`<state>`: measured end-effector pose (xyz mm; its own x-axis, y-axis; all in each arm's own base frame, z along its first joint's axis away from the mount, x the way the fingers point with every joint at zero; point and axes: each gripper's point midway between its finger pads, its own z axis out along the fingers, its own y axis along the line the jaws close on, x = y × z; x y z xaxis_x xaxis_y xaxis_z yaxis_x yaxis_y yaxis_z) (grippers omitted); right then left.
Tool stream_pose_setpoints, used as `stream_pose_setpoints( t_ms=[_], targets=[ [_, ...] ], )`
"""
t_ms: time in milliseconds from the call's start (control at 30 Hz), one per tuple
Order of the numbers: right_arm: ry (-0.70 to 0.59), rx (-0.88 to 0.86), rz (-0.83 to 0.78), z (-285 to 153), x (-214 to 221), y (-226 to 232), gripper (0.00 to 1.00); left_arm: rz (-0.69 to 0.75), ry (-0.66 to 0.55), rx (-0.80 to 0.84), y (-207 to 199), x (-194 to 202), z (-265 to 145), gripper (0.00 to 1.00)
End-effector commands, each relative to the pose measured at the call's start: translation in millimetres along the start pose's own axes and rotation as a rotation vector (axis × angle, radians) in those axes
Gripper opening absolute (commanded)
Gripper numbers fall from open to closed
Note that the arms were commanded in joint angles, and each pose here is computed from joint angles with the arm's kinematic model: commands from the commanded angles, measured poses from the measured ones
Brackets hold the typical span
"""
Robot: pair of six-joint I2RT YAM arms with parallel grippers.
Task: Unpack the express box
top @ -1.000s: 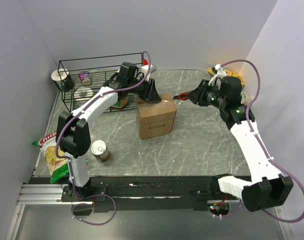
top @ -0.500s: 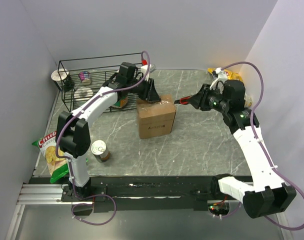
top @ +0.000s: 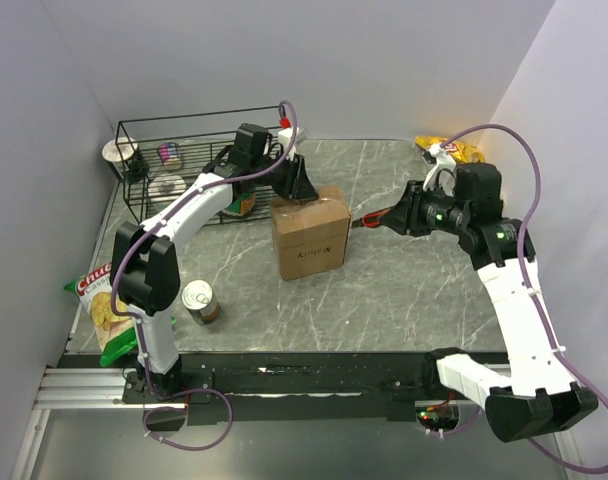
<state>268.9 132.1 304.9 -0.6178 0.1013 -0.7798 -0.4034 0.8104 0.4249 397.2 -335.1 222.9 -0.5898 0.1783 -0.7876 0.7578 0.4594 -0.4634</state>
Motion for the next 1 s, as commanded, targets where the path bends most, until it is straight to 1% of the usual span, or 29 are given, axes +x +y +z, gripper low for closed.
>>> stream_pose_setpoints(
  t_ms=[0,67,133,167,200,300,333,433,533,733,833,967],
  targets=[
    [-0.003,-0.054,-0.035,-27,-15,20,0.0,-0.024,0.125,-0.129,29,48,2,0.25],
    [-0.033,-0.048,-0.041,-25,-28,20,0.0,-0.015,0.131,-0.113,23,50,3,0.25],
    [-0.116,-0.04,-0.072,-18,-49,17,0.0,-0.002,0.136,-0.081,14,51,5,0.26],
    [-0.14,-0.008,-0.073,-12,-53,8,0.0,0.004,0.133,-0.066,10,50,5,0.27],
    [-0.201,-0.007,-0.103,-7,-69,6,0.0,0.014,0.136,-0.065,8,50,6,0.27],
    [-0.227,0.042,-0.098,17,-82,-14,0.0,0.044,0.146,-0.058,0,52,9,0.27],
    [-0.231,0.049,-0.098,29,-88,-22,0.0,0.044,0.149,-0.057,-2,52,9,0.28],
    [-0.251,0.051,-0.109,43,-102,-28,0.0,0.056,0.154,-0.062,-4,54,9,0.28],
    [-0.223,0.042,-0.099,54,-106,-31,0.0,0.067,0.161,-0.083,-3,56,9,0.29],
    [-0.188,-0.004,-0.059,59,-97,-25,0.0,0.093,0.166,-0.098,-3,56,8,0.28],
    [-0.236,-0.017,-0.054,54,-104,-20,0.0,0.092,0.172,-0.091,-5,57,9,0.28],
    [-0.247,-0.033,-0.035,51,-108,-16,0.0,0.087,0.184,-0.082,-7,62,11,0.28]
  ],
)
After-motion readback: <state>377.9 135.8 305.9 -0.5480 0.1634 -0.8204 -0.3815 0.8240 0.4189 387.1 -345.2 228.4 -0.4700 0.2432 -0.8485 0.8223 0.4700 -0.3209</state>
